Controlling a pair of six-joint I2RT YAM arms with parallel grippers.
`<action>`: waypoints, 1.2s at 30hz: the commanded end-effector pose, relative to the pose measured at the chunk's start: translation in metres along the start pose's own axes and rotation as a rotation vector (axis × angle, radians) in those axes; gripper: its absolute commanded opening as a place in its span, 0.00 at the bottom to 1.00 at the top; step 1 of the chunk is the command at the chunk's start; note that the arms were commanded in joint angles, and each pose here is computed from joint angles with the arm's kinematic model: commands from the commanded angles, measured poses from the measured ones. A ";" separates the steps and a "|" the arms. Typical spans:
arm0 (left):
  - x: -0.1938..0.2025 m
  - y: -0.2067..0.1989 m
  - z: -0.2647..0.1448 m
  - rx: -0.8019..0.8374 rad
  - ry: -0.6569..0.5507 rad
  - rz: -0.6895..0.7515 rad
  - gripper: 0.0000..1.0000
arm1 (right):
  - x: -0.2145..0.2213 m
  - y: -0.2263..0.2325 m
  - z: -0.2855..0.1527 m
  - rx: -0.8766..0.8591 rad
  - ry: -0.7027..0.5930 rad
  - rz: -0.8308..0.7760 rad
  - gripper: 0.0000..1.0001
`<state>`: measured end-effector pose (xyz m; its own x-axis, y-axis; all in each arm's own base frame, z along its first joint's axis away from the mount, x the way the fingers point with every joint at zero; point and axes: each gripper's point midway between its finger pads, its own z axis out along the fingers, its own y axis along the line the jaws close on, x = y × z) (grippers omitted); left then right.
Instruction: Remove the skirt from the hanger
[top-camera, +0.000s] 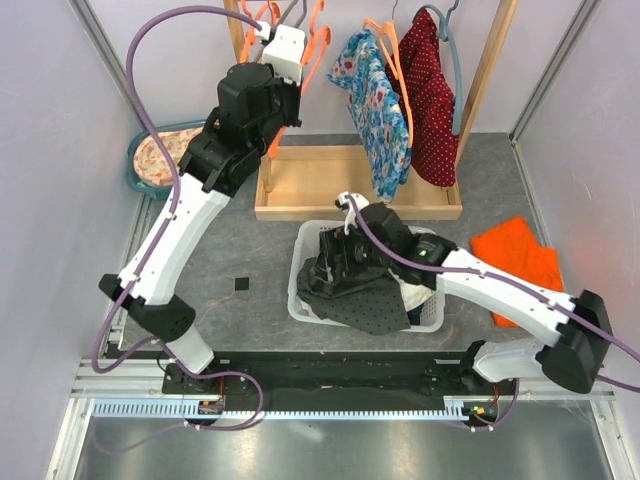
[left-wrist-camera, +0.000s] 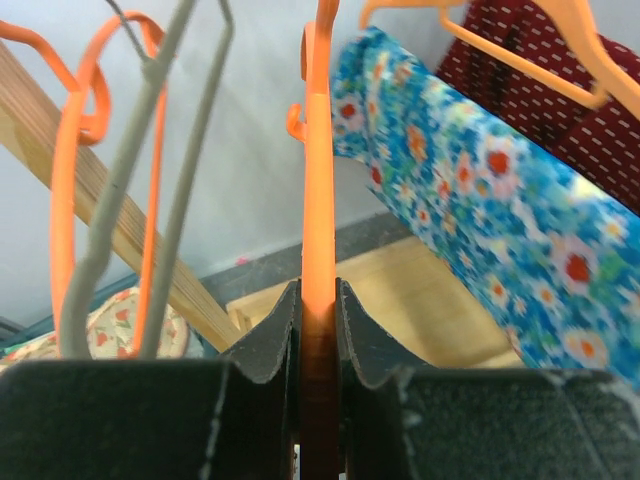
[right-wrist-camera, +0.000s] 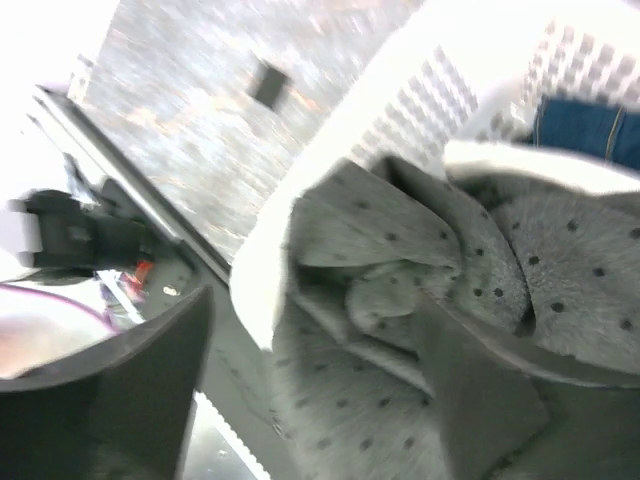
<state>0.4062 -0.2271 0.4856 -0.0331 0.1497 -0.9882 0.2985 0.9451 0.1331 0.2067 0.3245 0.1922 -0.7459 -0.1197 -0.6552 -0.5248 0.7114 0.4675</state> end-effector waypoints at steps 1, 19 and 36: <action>-0.052 0.032 0.002 -0.092 -0.159 -0.064 0.02 | -0.045 0.022 -0.052 -0.005 -0.118 -0.057 0.77; -0.048 0.046 0.054 -0.102 -0.179 -0.121 0.02 | 0.018 -0.163 -0.047 0.537 -0.151 0.094 0.00; -0.024 0.051 0.071 -0.147 -0.123 -0.118 0.13 | 0.086 -0.172 -0.009 0.414 -0.044 0.226 0.00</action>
<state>0.4952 -0.2109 0.4780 -0.0213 0.0772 -0.9968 0.1801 0.9810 0.0721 0.2422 0.1814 0.0752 -0.7596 0.0914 -0.6440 -0.1404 0.9437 0.2995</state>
